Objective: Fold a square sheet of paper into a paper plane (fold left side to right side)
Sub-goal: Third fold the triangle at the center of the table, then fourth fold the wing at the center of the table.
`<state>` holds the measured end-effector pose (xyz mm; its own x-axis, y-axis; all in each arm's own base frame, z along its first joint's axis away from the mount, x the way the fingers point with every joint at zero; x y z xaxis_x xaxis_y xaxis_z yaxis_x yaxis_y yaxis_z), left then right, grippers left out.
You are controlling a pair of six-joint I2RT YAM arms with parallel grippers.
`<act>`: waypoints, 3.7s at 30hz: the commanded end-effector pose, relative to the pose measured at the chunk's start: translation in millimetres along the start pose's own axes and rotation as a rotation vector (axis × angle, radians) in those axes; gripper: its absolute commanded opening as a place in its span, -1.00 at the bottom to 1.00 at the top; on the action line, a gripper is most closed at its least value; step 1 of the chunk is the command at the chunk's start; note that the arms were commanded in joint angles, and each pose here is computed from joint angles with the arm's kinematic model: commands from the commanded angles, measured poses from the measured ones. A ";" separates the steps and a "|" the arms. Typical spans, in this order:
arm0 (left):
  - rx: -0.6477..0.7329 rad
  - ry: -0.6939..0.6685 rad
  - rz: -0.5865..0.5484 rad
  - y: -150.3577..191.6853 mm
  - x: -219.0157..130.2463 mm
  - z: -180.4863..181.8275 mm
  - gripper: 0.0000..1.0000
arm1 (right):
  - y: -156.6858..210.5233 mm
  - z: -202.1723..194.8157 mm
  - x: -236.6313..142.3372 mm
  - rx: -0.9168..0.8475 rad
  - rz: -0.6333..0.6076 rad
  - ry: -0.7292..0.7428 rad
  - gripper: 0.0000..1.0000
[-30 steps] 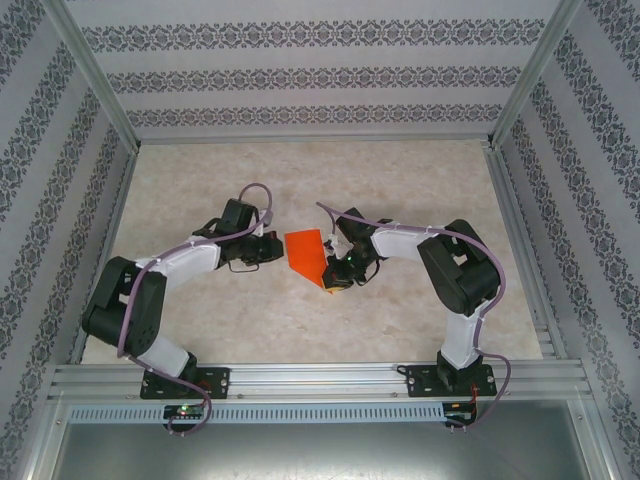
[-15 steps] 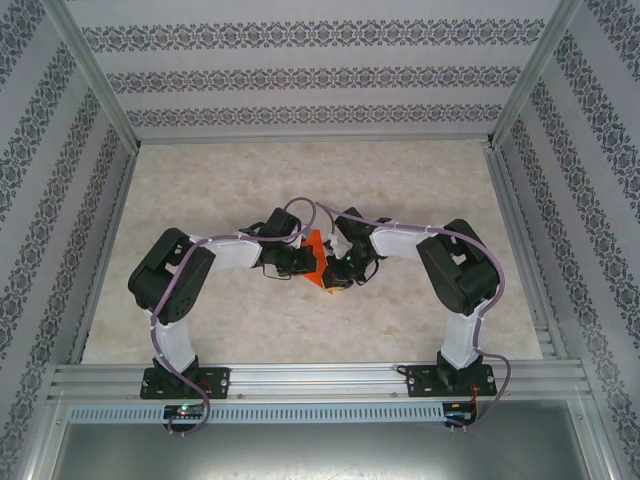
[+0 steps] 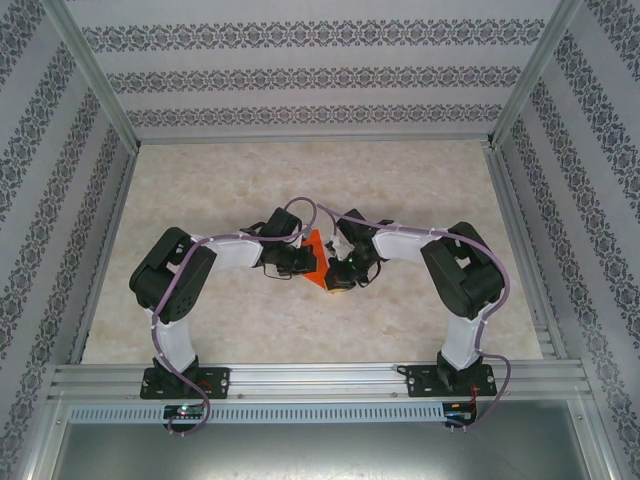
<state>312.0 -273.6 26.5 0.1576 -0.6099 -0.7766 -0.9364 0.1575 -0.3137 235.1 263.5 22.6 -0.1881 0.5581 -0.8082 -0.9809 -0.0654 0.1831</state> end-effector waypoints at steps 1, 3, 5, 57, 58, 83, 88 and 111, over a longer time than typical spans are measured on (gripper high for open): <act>-0.056 -0.123 0.076 27.6 11.5 39.7 -1.00 | 29.4 -40.2 1.0 0.084 0.064 0.136 -1.00; -0.053 -0.121 0.076 27.2 11.4 39.5 -1.00 | 33.2 -44.7 -1.3 0.092 0.062 0.140 -1.00; -0.050 -0.119 0.073 25.9 11.2 38.9 -1.00 | 36.2 -49.1 -4.6 0.100 0.058 0.146 -1.00; -0.331 0.023 -0.099 -1.7 -63.5 25.0 0.19 | -81.3 31.7 -35.2 -0.261 -0.284 -0.014 -1.00; -0.332 0.030 -0.099 -2.9 -62.2 24.0 0.19 | -81.5 31.0 -35.4 -0.258 -0.285 -0.014 -1.00; -0.286 0.103 -0.113 -38.0 -42.5 -6.9 -0.55 | -78.3 27.3 -69.1 -0.272 -0.417 0.028 -0.41; -0.288 0.097 -0.120 -39.0 -44.3 -8.0 -0.55 | -58.1 32.4 -91.7 -0.360 -0.510 0.081 -0.21; -0.327 0.071 -0.120 -45.7 -49.0 -8.8 -0.56 | -32.8 49.9 -15.2 -0.603 -0.536 0.242 -0.12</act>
<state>342.4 -255.2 76.4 0.2555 -0.6741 -0.6931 -0.9666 -0.1625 -0.1982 259.9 288.5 45.9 0.3155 0.4452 -0.8380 -0.8250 -0.3076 -0.4741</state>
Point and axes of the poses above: each hand's point on the last joint's axis, 136 mm out from that joint toward the fingers, its own x axis out along the fingers, its own z axis along the line the jaws close on, y = z × x, the point moved 1 cm from there along -x, back along the fingers, and after that the axes turned 12 degrees about x, right-handed, at the moved point
